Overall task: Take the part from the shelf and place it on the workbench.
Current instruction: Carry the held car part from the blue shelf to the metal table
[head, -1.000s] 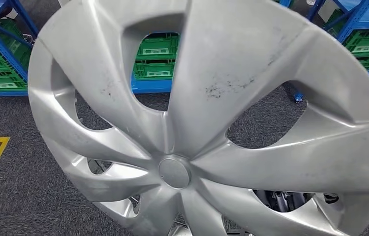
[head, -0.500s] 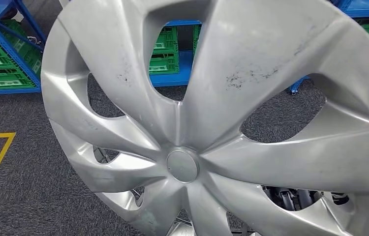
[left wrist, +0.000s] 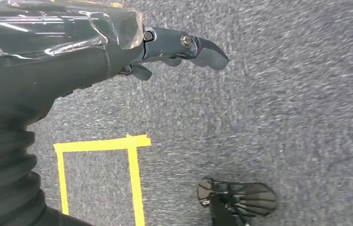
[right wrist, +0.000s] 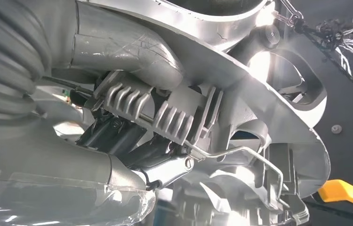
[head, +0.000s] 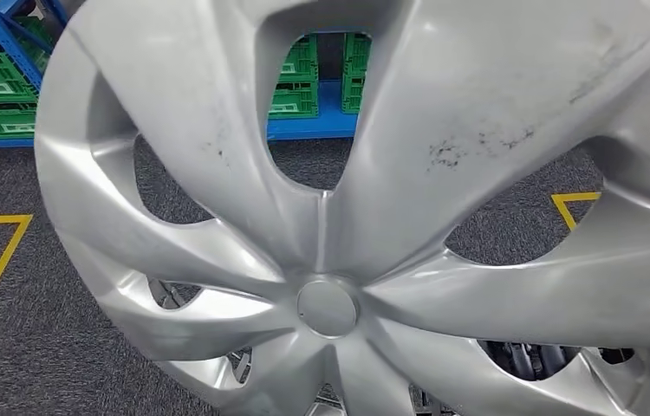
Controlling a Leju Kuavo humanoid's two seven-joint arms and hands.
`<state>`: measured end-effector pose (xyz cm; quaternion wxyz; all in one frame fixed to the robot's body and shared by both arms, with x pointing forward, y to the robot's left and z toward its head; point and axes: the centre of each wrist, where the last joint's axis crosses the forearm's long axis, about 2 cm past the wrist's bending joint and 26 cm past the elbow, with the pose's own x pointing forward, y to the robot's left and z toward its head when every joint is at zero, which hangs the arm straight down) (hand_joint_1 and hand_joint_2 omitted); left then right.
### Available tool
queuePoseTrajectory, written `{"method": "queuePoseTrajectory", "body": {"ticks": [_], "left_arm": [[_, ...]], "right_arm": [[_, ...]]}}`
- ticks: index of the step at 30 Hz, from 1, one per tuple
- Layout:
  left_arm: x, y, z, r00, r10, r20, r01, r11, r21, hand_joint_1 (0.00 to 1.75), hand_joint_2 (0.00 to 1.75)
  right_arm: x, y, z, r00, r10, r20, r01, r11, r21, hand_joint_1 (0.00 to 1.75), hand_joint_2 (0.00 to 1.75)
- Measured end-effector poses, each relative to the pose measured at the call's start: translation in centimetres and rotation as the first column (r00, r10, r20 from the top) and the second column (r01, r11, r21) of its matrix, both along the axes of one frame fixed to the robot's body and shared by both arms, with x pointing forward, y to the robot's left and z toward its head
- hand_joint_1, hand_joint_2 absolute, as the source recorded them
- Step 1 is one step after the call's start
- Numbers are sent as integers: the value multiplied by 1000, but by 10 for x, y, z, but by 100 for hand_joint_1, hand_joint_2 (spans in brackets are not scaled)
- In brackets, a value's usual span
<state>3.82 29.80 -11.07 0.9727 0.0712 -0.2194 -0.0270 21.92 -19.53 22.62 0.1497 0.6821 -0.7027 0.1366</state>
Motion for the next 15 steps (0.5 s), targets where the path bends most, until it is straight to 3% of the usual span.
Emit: {"method": "queuePoseTrajectory", "body": {"ticks": [15], "left_arm": [[-12,9,-1,1000,1,-14,-1,1000,-1,0,175]], "right_arm": [[0,2,0,1000,-14,22,14,1000,-5,175,175]]}}
